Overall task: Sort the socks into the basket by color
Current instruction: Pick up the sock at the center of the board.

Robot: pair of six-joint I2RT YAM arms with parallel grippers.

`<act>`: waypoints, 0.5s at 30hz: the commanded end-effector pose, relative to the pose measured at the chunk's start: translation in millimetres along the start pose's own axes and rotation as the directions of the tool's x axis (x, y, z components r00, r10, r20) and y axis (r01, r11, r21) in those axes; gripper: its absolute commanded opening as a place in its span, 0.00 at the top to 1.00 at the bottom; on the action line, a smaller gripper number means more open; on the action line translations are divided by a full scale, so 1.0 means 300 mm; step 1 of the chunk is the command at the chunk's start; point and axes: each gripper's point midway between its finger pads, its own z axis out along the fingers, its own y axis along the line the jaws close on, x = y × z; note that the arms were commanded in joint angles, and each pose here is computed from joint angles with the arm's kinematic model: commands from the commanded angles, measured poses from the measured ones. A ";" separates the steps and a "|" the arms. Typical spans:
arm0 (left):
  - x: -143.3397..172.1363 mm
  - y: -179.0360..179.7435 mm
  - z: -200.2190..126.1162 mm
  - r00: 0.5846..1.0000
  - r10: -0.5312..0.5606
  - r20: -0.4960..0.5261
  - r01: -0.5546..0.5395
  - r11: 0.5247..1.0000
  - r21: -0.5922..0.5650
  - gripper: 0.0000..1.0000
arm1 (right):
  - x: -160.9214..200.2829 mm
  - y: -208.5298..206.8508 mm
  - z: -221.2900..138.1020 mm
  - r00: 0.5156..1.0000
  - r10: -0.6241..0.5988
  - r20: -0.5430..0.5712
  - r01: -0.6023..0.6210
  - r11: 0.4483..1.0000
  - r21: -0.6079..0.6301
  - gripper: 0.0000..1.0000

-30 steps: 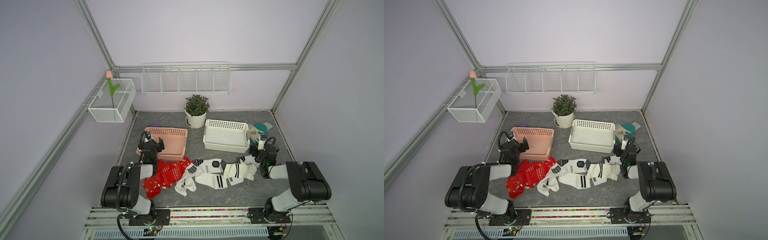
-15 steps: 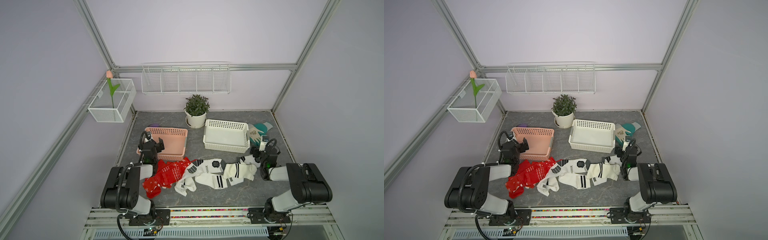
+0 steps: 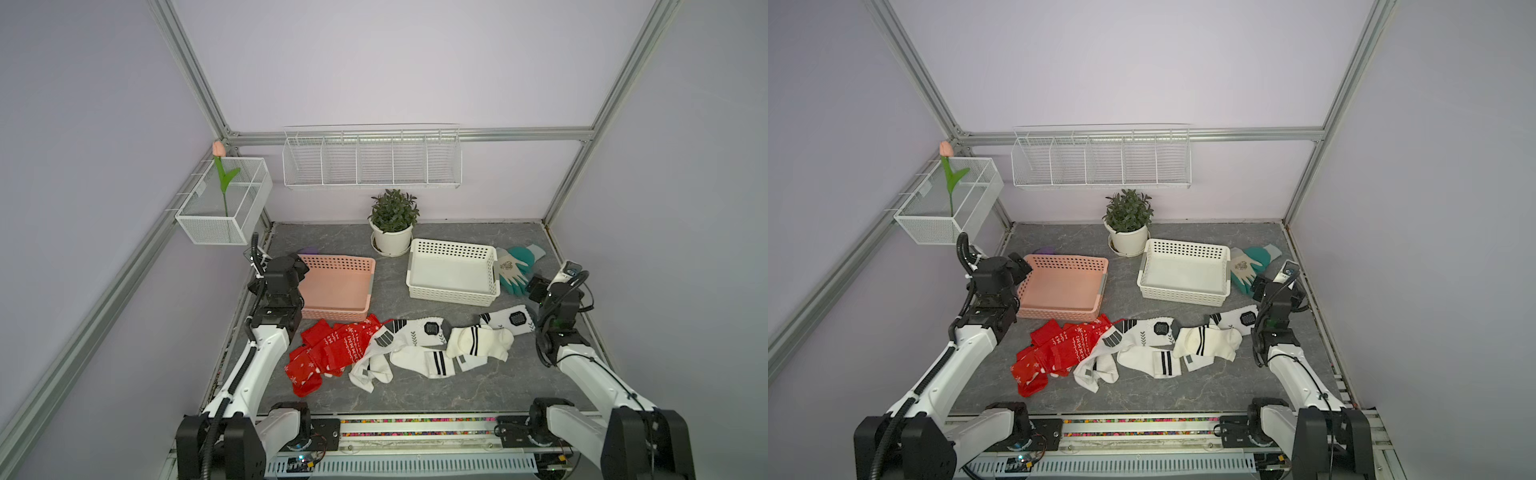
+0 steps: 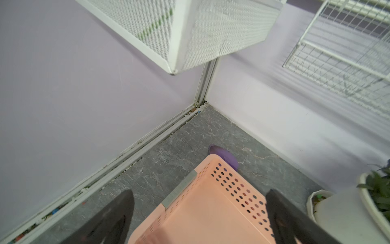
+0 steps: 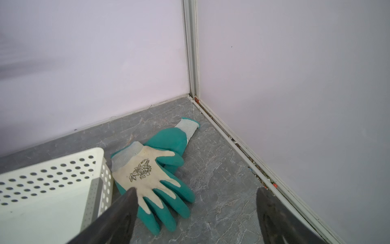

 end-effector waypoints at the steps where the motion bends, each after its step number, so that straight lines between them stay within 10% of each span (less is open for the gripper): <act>1: 0.117 -0.015 -0.029 0.983 -0.043 -0.177 0.054 0.997 0.056 0.01 | 0.112 0.007 -0.036 0.963 0.042 -0.266 -0.054 0.998 -0.038 0.11; 9: 0.045 -0.184 -0.096 0.965 0.056 -0.255 0.005 0.972 0.233 0.01 | 0.052 0.106 -0.165 0.857 0.022 -0.515 -0.113 0.983 -0.147 0.11; 15: -0.021 -0.312 -0.178 0.962 0.173 -0.212 -0.104 0.947 0.304 0.01 | -0.015 0.103 -0.329 0.827 -0.166 -0.538 0.072 0.979 -0.192 0.12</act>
